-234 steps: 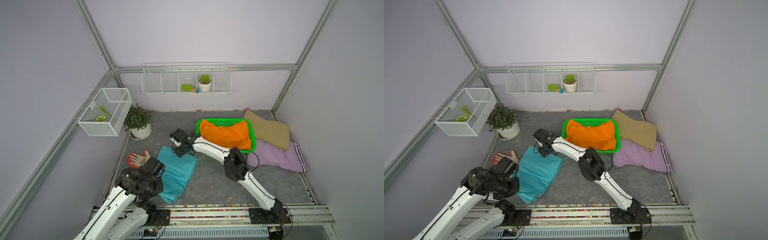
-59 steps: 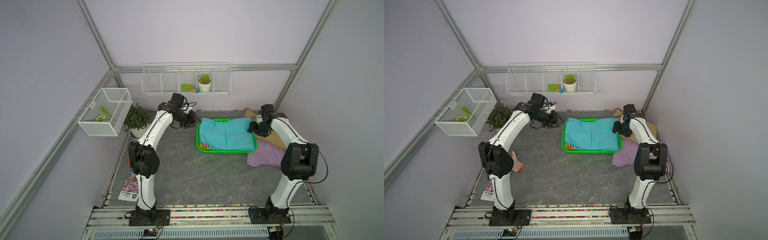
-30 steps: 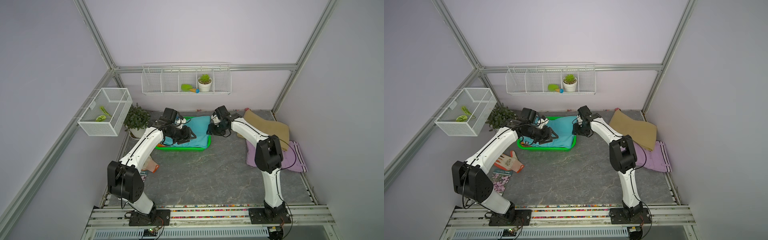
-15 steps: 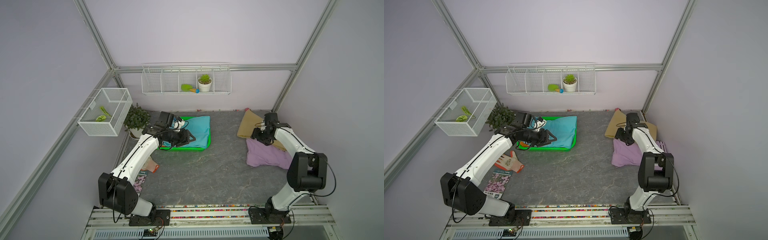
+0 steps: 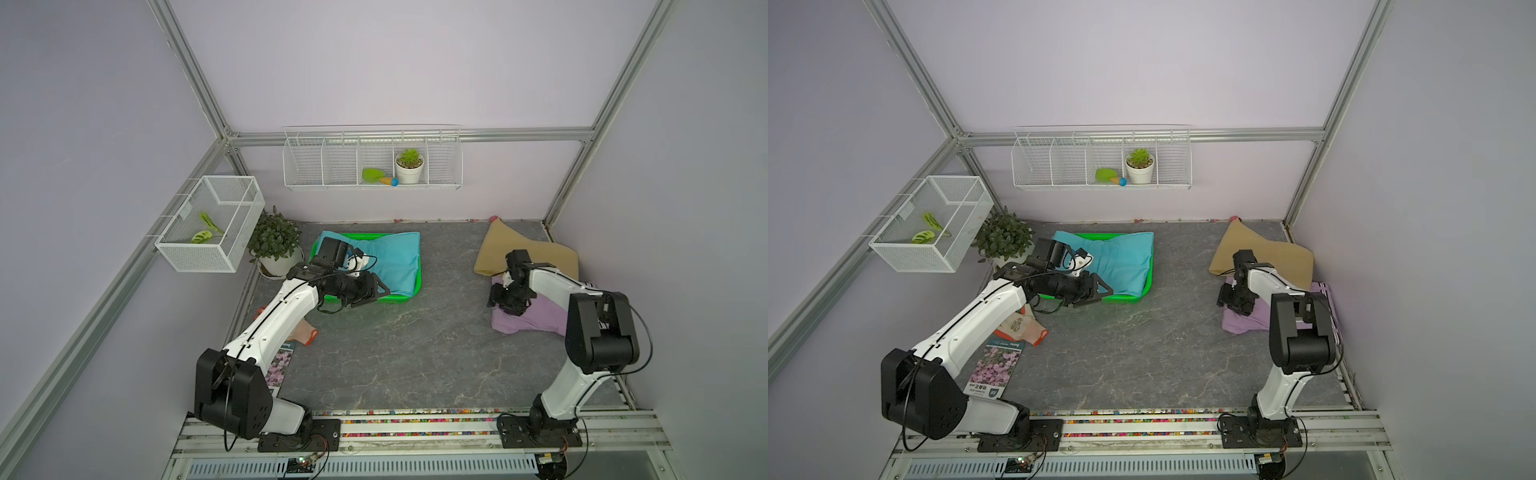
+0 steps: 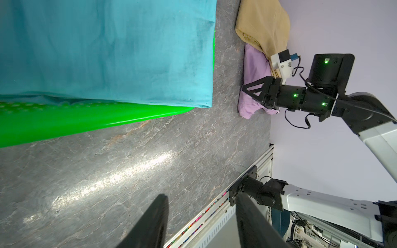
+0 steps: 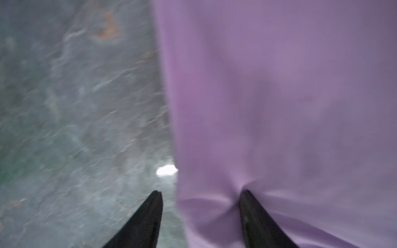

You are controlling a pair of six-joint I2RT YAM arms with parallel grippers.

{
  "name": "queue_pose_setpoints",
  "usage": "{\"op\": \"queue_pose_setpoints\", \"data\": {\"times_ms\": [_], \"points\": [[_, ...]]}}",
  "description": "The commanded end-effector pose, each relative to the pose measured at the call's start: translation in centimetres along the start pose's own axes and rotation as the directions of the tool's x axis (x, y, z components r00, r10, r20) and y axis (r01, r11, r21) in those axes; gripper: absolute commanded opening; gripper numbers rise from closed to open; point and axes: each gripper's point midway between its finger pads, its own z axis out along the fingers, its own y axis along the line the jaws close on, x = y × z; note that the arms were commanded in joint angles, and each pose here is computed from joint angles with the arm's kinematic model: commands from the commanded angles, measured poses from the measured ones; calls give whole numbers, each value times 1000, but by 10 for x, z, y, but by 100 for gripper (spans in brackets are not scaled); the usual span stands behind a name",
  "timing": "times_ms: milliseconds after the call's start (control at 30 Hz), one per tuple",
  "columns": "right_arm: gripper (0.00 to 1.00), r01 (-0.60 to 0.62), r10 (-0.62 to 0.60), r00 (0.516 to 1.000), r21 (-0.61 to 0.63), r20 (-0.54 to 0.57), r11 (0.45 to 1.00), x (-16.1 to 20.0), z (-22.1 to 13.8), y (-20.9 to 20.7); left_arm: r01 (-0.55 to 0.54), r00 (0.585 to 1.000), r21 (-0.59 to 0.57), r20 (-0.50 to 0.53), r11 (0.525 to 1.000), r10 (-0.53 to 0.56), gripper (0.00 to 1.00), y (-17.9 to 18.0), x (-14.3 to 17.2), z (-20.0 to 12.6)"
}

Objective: Put the folded long pants in the basket
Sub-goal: Adjust the long pant at the center of the board.

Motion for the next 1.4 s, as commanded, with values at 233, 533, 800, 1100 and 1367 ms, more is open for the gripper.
{"op": "queue_pose_setpoints", "data": {"times_ms": [233, 533, 800, 1100, 1367], "points": [[59, 141, -144, 990, -219, 3, 965, 15, 14, 155, -11, 1000, 13, 15, 1000, 11, 55, 0, 3, 0], [61, 89, -83, 993, -70, 84, 994, -14, -24, 58, -29, 999, 1, 18, 1000, 29, 55, 0, 8, -6], [60, 72, -72, 997, 0, 32, 997, -3, -11, 12, -32, 999, 16, 22, 999, 31, 55, -3, 9, -7], [56, -90, 86, 995, 82, 44, 993, -46, -7, -37, -29, 999, -11, 15, 1000, 29, 55, 0, 13, -11], [57, -314, 305, 938, 28, 166, 949, -70, -36, -95, -24, 1000, -2, 19, 1000, 24, 56, -1, 14, -12]]}}
